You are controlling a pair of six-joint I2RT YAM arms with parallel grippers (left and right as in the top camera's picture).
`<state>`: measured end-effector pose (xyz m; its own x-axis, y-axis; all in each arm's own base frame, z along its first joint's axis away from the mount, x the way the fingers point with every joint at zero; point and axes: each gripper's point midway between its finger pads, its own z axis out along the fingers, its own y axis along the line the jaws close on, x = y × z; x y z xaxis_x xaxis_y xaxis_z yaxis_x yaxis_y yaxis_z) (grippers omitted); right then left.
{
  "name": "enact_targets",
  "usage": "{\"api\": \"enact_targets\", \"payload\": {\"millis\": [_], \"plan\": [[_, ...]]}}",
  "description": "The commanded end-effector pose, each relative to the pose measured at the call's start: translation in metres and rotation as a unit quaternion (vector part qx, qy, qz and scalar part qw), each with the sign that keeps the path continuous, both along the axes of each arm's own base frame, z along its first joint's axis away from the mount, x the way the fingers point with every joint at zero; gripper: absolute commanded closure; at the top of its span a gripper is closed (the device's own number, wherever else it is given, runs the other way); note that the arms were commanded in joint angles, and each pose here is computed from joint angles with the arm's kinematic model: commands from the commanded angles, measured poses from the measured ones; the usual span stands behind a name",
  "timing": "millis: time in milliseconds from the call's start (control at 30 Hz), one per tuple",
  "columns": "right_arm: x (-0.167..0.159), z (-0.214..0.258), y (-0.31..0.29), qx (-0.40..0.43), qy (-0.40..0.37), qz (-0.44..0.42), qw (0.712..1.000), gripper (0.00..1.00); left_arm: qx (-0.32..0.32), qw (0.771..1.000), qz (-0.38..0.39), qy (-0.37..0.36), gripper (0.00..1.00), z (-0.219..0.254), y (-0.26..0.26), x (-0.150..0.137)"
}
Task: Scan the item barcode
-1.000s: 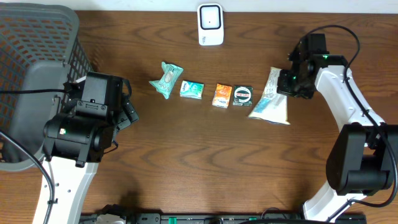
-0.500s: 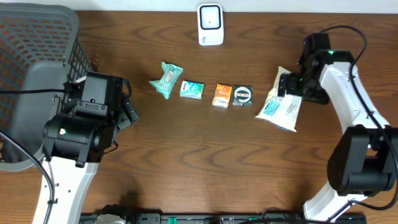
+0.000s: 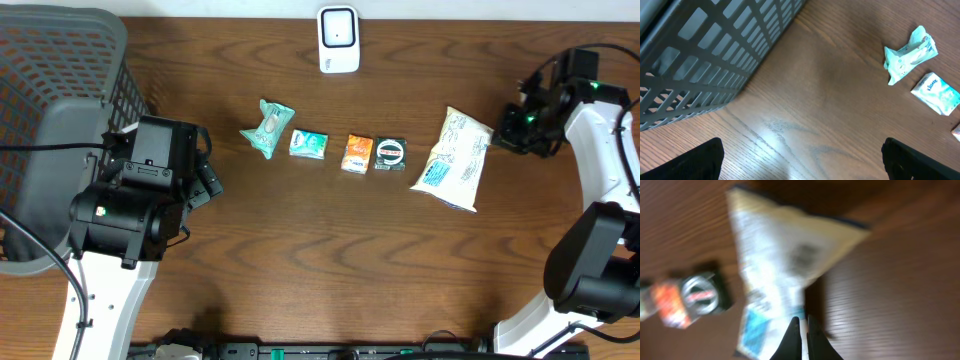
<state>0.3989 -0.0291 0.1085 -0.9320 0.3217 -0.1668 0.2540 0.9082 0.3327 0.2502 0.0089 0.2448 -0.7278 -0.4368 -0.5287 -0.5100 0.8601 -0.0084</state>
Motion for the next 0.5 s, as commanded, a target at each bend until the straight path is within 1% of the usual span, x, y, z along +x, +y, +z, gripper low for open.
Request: {"api": "enact_targets", "payload": {"millis": [0, 133, 200, 333, 467], "plan": [[0.006, 0.030, 0.028, 0.044, -0.041, 0.055, 0.997, 0.99, 0.008, 1.000, 0.009, -0.003, 0.00, 0.002, 0.005, -0.001], [0.009, 0.040, 0.033, 0.041, -0.047, 0.062, 0.996, 0.99, 0.008, 1.000, 0.009, -0.003, 0.00, 0.002, 0.005, -0.001], [0.012, 0.038, 0.032, 0.015, -0.049, 0.063, 0.997, 0.99, 0.008, 1.000, 0.009, -0.003, 0.00, 0.002, 0.005, -0.001], [0.008, 0.024, 0.023, -0.045, -0.019, 0.027, 0.998, 0.99, 0.008, 1.000, 0.009, -0.003, 0.00, 0.002, 0.005, -0.001], [0.001, -0.009, 0.027, -0.094, -0.001, 0.028, 0.995, 0.99, 0.008, 1.000, 0.009, -0.003, 0.00, 0.002, 0.005, -0.001]]}}
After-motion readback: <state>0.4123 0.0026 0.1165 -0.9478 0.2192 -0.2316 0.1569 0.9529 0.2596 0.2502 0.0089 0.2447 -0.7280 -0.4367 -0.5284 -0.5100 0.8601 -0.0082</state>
